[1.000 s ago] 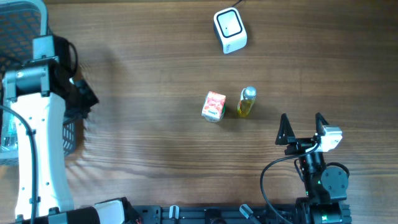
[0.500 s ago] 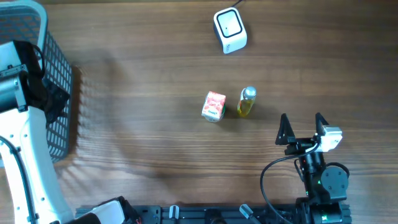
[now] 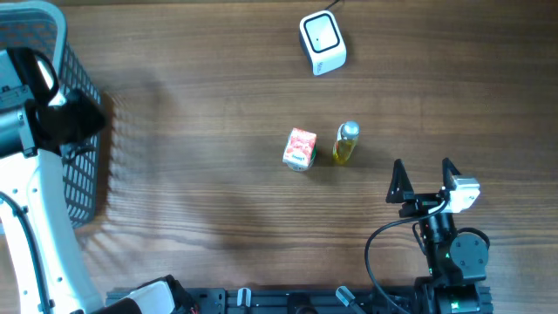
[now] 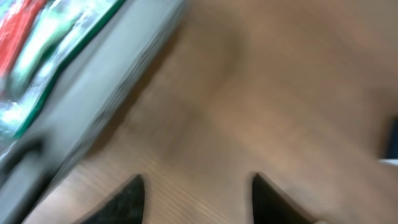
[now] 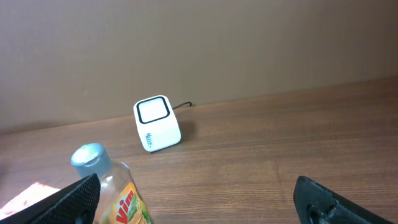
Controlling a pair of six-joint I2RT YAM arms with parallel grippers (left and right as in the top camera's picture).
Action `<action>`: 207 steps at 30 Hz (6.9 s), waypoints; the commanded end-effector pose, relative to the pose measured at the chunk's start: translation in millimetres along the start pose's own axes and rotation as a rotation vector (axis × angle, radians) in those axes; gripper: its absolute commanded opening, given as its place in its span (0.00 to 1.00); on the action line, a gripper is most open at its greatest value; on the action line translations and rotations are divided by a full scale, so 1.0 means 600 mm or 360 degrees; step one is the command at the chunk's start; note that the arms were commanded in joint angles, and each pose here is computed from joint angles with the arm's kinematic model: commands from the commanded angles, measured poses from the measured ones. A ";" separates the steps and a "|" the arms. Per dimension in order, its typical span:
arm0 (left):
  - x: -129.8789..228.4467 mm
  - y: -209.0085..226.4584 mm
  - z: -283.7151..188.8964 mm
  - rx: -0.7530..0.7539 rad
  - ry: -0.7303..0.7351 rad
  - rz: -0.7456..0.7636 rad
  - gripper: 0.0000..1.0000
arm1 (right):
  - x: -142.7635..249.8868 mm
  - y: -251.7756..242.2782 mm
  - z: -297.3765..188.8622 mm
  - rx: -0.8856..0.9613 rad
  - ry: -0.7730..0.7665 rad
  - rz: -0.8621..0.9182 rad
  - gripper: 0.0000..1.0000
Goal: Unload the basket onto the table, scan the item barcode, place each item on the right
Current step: 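Return the left gripper to the basket and grasp the green packet, then lift the green packet out and lay it left of the red box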
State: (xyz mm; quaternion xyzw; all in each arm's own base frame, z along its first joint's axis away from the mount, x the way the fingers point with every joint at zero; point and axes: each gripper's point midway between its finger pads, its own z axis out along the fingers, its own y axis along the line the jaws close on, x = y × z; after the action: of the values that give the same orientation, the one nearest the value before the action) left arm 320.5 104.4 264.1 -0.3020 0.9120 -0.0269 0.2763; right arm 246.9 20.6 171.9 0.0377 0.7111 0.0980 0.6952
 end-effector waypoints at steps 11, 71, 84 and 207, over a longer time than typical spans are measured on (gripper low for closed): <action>-0.267 0.019 -0.157 -0.0338 -0.1089 0.0462 0.69 | -0.002 0.002 0.000 -0.0016 -0.0007 -0.0011 1.00; -0.017 0.393 0.350 -0.0110 0.0571 0.0833 1.00 | -0.002 0.002 0.000 -0.0016 -0.0007 -0.0012 1.00; 0.026 0.413 0.412 -0.0074 0.0695 0.0819 1.00 | -0.002 0.002 0.000 -0.0016 -0.0007 -0.0012 1.00; 0.420 -0.201 0.206 0.0255 0.0486 0.0956 1.00 | -0.002 0.002 0.000 -0.0016 -0.0007 -0.0012 1.00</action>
State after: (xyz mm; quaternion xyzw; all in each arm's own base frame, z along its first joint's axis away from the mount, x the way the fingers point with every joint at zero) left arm 278.7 -127.5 62.9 0.0207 0.9858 -0.0850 0.1430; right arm 246.9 20.5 171.9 0.0377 0.7111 0.0977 0.6952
